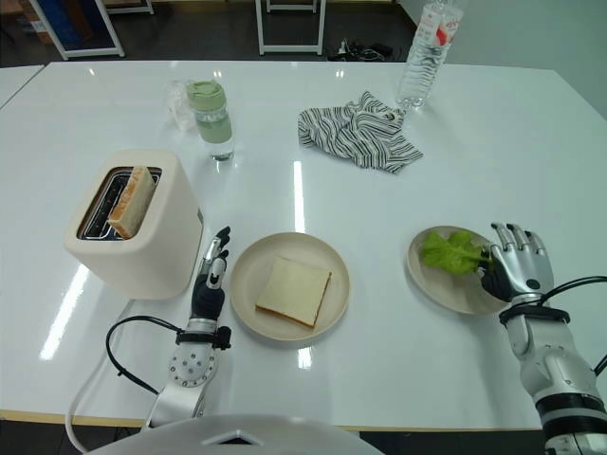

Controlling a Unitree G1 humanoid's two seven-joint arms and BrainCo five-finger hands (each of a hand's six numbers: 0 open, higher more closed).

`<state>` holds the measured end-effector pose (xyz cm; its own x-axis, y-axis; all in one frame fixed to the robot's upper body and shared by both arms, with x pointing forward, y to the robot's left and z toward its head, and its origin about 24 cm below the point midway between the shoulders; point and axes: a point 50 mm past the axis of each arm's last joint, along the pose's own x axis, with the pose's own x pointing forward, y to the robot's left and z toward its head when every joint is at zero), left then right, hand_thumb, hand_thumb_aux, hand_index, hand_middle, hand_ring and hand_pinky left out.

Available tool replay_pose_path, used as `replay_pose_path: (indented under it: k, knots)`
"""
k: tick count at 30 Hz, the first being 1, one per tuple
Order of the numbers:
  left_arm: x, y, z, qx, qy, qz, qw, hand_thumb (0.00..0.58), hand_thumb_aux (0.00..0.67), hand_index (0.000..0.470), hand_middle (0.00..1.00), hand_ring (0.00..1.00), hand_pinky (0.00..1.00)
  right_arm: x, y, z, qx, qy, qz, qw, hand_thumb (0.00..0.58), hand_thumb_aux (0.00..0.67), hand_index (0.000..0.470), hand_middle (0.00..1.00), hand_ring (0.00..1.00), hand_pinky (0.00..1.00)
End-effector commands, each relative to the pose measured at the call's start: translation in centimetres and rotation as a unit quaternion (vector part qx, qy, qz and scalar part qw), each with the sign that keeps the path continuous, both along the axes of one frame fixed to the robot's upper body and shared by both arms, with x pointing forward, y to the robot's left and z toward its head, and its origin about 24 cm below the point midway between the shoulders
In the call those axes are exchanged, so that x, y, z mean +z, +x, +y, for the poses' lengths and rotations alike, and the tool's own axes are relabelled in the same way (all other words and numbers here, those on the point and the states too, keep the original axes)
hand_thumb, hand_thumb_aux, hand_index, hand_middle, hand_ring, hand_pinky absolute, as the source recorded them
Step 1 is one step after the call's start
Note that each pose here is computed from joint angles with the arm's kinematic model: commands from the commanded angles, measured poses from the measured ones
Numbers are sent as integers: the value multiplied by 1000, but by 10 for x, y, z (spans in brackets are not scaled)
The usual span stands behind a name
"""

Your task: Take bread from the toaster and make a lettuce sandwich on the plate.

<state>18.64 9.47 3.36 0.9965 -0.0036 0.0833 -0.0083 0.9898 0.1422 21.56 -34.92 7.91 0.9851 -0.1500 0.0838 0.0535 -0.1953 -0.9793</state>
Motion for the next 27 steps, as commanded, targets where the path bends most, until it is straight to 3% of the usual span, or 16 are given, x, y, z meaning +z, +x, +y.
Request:
replay_pose_path:
  k: [1,5,10,20,27]
  knots:
    - [-7,1,-1,2,6,9,1000,0,0,0,0,0,0,31,-3,20,40,19,-64,997,580,670,470,0,0,0]
    - [-13,4,-1,5,-2,19,1000,0,0,0,0,0,0,47,-7,47,91,53,-100,989,580,670,470,0,0,0]
    - [-16,6,0,5,-2,24,1000,0,0,0,0,0,0,46,-7,86,170,85,-93,977,580,670,470,0,0,0]
    - [-20,7,-1,2,-3,30,1000,0,0,0,0,0,0,5,-10,171,310,168,-7,936,580,670,470,0,0,0]
    - [-20,7,-3,0,-4,33,999,0,0,0,0,0,0,-22,-12,193,334,173,43,925,580,670,470,0,0,0]
